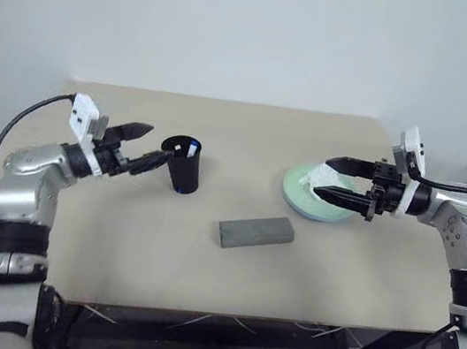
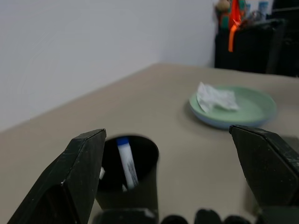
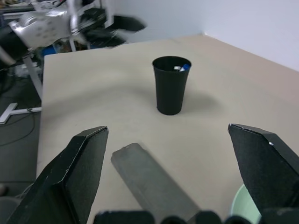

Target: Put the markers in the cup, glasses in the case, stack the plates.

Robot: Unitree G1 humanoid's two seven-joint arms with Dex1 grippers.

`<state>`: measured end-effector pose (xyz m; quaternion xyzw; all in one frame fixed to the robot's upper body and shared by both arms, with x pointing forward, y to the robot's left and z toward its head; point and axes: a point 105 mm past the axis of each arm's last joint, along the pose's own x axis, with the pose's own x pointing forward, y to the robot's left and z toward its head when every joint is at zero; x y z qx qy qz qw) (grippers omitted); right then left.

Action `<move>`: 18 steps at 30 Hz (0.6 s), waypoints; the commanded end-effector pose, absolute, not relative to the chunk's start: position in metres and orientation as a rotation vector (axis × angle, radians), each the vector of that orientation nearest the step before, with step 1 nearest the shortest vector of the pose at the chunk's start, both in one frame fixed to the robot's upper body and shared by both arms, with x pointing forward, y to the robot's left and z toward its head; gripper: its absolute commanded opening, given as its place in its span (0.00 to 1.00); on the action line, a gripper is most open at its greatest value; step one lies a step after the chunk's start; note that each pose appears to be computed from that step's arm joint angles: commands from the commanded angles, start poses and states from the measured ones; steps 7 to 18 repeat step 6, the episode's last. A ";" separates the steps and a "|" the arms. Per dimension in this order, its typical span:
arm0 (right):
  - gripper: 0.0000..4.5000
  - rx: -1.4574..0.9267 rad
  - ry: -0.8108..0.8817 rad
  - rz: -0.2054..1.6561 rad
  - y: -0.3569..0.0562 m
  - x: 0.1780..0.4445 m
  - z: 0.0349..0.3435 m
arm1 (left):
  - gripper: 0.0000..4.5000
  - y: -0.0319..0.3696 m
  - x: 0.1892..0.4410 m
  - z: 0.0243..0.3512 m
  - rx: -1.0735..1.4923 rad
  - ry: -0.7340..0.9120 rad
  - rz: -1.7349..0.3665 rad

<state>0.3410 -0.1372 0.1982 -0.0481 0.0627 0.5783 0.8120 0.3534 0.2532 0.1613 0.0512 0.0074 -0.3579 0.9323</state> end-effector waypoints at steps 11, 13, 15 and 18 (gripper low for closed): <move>0.99 -0.115 0.064 1.236 -0.127 0.341 0.211 | 1.00 0.278 0.333 0.159 0.067 -0.041 -0.565; 0.99 -0.115 0.064 1.236 -0.127 0.341 0.211 | 1.00 0.278 0.333 0.159 0.067 -0.041 -0.565; 0.99 -0.115 0.064 1.236 -0.127 0.341 0.211 | 1.00 0.278 0.333 0.159 0.067 -0.041 -0.565; 0.99 -0.115 0.064 1.236 -0.127 0.341 0.211 | 1.00 0.278 0.333 0.159 0.067 -0.041 -0.565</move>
